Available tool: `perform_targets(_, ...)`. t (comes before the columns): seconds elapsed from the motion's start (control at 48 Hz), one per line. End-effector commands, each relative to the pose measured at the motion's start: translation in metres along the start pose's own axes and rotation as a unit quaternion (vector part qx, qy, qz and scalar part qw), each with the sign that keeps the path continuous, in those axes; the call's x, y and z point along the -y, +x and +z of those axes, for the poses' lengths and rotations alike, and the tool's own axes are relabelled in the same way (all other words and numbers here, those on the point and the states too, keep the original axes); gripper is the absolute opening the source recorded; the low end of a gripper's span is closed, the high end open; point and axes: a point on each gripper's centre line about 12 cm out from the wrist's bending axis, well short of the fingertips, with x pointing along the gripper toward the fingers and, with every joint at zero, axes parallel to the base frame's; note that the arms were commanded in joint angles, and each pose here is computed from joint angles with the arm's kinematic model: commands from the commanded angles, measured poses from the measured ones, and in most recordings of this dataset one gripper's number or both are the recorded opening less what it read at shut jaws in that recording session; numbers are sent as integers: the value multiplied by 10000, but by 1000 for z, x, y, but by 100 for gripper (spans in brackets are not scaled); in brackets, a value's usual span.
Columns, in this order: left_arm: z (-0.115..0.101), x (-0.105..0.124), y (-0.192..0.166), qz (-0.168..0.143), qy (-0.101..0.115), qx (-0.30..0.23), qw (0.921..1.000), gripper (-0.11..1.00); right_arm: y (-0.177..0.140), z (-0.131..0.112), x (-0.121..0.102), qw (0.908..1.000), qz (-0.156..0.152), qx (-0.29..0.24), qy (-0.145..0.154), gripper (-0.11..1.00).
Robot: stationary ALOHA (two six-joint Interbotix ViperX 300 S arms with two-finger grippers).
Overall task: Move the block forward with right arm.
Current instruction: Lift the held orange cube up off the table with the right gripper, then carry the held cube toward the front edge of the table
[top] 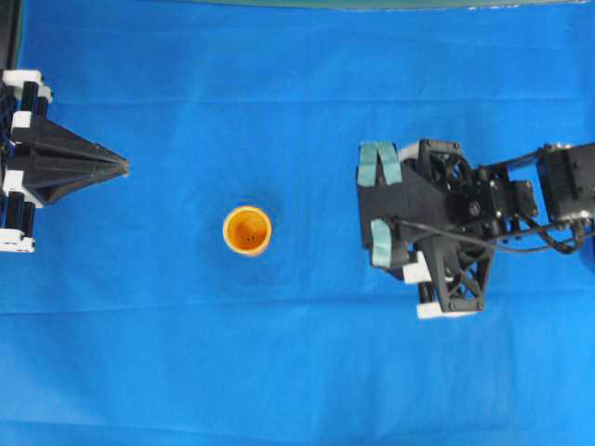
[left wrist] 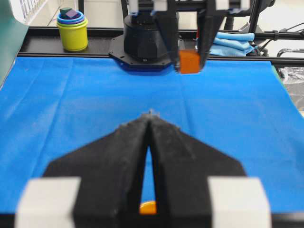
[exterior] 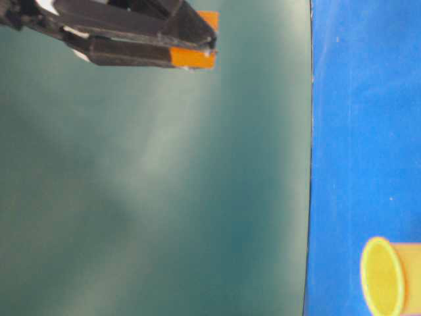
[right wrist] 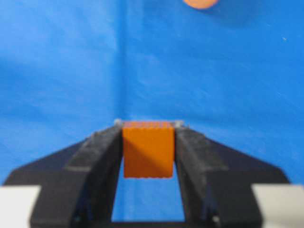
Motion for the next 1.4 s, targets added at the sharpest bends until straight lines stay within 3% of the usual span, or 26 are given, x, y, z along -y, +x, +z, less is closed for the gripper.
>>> perform_targets(0.0,14,0,3,14,-7,161,9999,1,-18,13,-10,9994,99,315,-94,45)
perform_targets(0.188,14,0,3,13,0,169,9999,1,-22,18,-28,9986,250,393,-243,45)
perform_targets(0.459,14,0,2,13,0,169,9999,1,-23,24,-47,9983,416,389,-99,45)
perform_targets(1.105,13,-1,4,14,-15,138,9999,1,-22,36,-101,9941,820,449,-549,45)
perform_targets(1.376,13,-1,4,14,-15,146,9999,1,-25,34,-114,9947,932,378,-217,45)
